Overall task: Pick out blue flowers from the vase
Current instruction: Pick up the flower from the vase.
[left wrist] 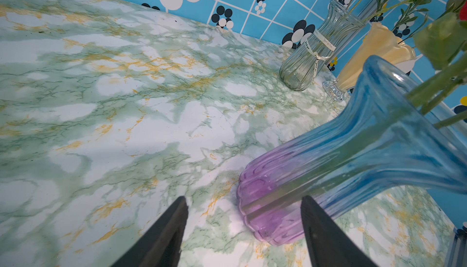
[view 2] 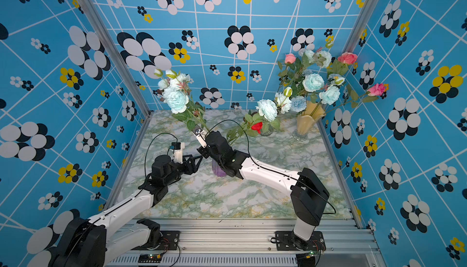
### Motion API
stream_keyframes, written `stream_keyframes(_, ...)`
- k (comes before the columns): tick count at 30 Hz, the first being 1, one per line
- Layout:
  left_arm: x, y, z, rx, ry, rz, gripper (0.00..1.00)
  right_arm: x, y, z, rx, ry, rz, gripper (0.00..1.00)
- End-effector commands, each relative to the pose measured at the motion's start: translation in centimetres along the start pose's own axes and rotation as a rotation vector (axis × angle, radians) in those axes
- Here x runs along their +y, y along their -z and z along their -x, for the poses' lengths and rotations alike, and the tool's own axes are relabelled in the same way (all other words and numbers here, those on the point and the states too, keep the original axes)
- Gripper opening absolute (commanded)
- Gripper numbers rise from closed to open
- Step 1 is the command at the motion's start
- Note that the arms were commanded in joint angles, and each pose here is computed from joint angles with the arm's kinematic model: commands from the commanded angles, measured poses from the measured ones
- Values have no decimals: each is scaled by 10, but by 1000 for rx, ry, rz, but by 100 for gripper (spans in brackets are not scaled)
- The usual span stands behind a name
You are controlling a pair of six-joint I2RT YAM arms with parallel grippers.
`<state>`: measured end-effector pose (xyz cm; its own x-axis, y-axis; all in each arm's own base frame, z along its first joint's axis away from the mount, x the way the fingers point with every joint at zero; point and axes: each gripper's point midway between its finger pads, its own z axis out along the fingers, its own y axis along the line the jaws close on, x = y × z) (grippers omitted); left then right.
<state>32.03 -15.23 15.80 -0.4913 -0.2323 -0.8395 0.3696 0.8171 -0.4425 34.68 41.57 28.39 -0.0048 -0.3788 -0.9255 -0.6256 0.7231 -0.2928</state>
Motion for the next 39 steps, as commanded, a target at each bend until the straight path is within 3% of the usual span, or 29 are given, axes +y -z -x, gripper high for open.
stream_keyframes(1, -10, -1, 15, -33, -29, -28, 73, -7, 18, 28, -47, -15, 6, 0)
stream_keyframes(25, -14, 3, 20, -47, -33, -35, 73, -51, 83, 118, -151, -47, -3, 0)
stream_keyframes(26, -14, 4, 20, -48, -31, -35, 73, -59, 92, 134, -184, -62, -12, 0)
stream_keyframes(39, -14, 4, 20, -51, -30, -34, 73, -100, 139, 170, -263, -209, 6, 0)
